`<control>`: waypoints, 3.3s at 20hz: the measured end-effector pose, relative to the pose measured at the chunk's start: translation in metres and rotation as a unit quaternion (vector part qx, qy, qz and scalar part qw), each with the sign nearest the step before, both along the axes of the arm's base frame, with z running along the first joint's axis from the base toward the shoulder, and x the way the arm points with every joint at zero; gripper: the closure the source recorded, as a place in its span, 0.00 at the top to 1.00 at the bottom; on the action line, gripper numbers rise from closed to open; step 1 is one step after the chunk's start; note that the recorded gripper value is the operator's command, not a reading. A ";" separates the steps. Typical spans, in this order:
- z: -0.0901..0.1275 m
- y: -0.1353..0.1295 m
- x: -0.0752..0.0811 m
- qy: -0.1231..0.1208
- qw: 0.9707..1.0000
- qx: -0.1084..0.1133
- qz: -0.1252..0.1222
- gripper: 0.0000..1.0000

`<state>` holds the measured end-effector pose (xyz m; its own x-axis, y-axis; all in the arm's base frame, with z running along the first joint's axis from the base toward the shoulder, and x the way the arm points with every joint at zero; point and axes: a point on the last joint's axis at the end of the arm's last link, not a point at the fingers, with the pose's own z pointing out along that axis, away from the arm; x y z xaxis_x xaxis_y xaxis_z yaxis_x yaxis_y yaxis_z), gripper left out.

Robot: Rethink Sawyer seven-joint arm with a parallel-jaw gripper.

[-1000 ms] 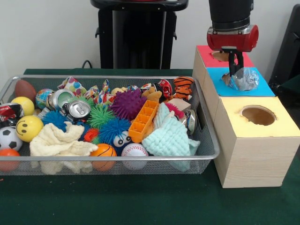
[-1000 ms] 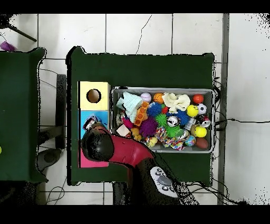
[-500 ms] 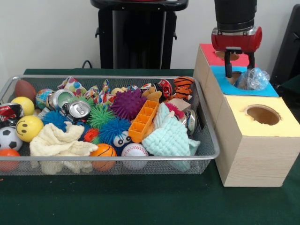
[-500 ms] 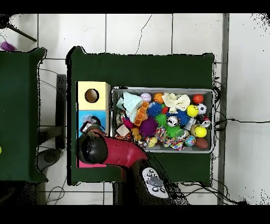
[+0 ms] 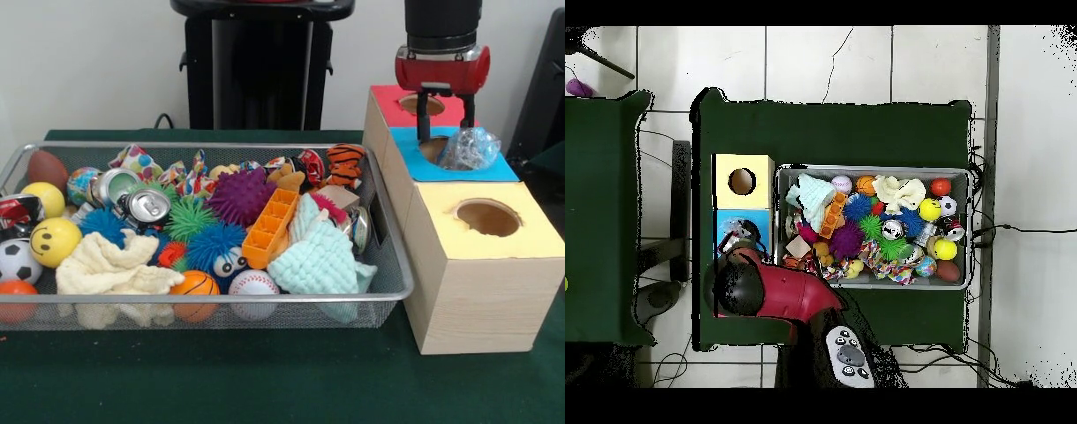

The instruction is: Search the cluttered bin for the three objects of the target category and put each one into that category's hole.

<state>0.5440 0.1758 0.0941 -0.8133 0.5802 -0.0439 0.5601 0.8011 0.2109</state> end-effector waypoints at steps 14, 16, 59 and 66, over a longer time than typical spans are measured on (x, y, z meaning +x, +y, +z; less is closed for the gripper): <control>0.062 -0.010 -0.001 0.049 0.999 0.019 0.011 1.00; 0.068 -0.010 -0.001 0.054 0.998 0.021 0.013 1.00; 0.117 -0.045 0.009 0.008 0.993 -0.102 0.057 0.00; 0.109 -0.043 -0.008 0.019 0.991 -0.117 0.067 1.00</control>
<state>0.5362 0.1323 0.2036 -0.8860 0.4441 -0.1330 0.4490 0.8935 -0.0079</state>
